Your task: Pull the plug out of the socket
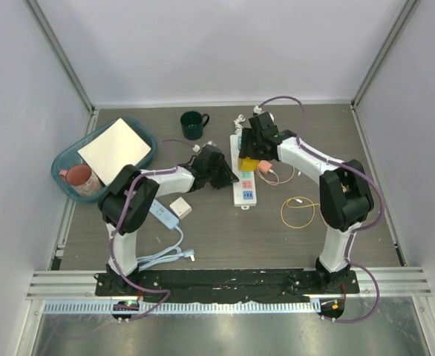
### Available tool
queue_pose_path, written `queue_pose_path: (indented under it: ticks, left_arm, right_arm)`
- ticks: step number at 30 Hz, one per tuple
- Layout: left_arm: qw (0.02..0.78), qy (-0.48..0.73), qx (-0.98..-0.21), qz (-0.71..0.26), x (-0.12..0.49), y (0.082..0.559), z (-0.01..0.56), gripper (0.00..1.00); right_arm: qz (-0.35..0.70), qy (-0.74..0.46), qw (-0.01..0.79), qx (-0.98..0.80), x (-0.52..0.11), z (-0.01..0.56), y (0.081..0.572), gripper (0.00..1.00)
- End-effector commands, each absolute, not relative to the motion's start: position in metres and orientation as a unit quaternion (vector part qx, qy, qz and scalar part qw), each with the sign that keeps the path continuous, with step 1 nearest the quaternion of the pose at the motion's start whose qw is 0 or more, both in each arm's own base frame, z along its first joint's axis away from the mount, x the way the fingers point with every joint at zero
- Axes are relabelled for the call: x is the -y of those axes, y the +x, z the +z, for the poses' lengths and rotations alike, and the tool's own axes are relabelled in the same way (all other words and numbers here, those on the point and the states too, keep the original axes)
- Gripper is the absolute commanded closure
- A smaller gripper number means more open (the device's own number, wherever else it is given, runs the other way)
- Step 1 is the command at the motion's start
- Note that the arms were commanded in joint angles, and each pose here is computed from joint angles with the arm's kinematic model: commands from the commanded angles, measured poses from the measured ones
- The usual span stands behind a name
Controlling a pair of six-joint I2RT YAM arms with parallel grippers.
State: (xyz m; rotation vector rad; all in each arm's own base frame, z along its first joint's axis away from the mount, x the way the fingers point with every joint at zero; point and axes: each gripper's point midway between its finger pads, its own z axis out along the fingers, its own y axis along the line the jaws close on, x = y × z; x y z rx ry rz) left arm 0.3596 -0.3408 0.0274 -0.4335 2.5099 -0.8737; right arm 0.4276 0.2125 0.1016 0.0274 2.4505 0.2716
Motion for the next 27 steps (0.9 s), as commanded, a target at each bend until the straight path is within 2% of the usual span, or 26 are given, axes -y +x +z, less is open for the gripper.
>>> queue_pose_path:
  ticks: [1,7,10,20,23,24,27]
  left_arm:
    - [0.139,-0.15,-0.978,-0.026,0.206,0.283,-0.065,0.75]
    - [0.201,-0.126,-0.967,-0.096,0.227,0.31,0.025,0.72]
    - [0.218,-0.122,-0.961,-0.12,0.233,0.314,0.052,0.72]
    - [0.228,-0.114,-0.957,-0.139,0.235,0.312,0.063,0.72]
    - [0.239,-0.116,-0.941,-0.211,0.254,0.312,0.076,0.7]
    - [0.242,-0.106,-0.926,-0.269,0.272,0.312,0.091,0.7]
    - [0.236,-0.11,-0.902,-0.345,0.292,0.307,0.099,0.71]
  right_arm:
    - [0.262,0.01,0.396,-0.88,-0.275,0.191,0.42,0.99]
    - [0.253,-0.002,0.402,-0.88,-0.287,0.193,0.415,0.99]
    - [0.242,0.002,0.409,-0.88,-0.285,0.195,0.417,0.99]
    - [0.213,-0.016,0.421,-0.881,-0.292,0.202,0.414,0.99]
    - [0.211,-0.017,0.422,-0.881,-0.295,0.201,0.413,0.99]
    - [0.211,-0.017,0.421,-0.882,-0.296,0.201,0.413,0.99]
    - [0.211,-0.018,0.421,-0.882,-0.298,0.2,0.412,0.99]
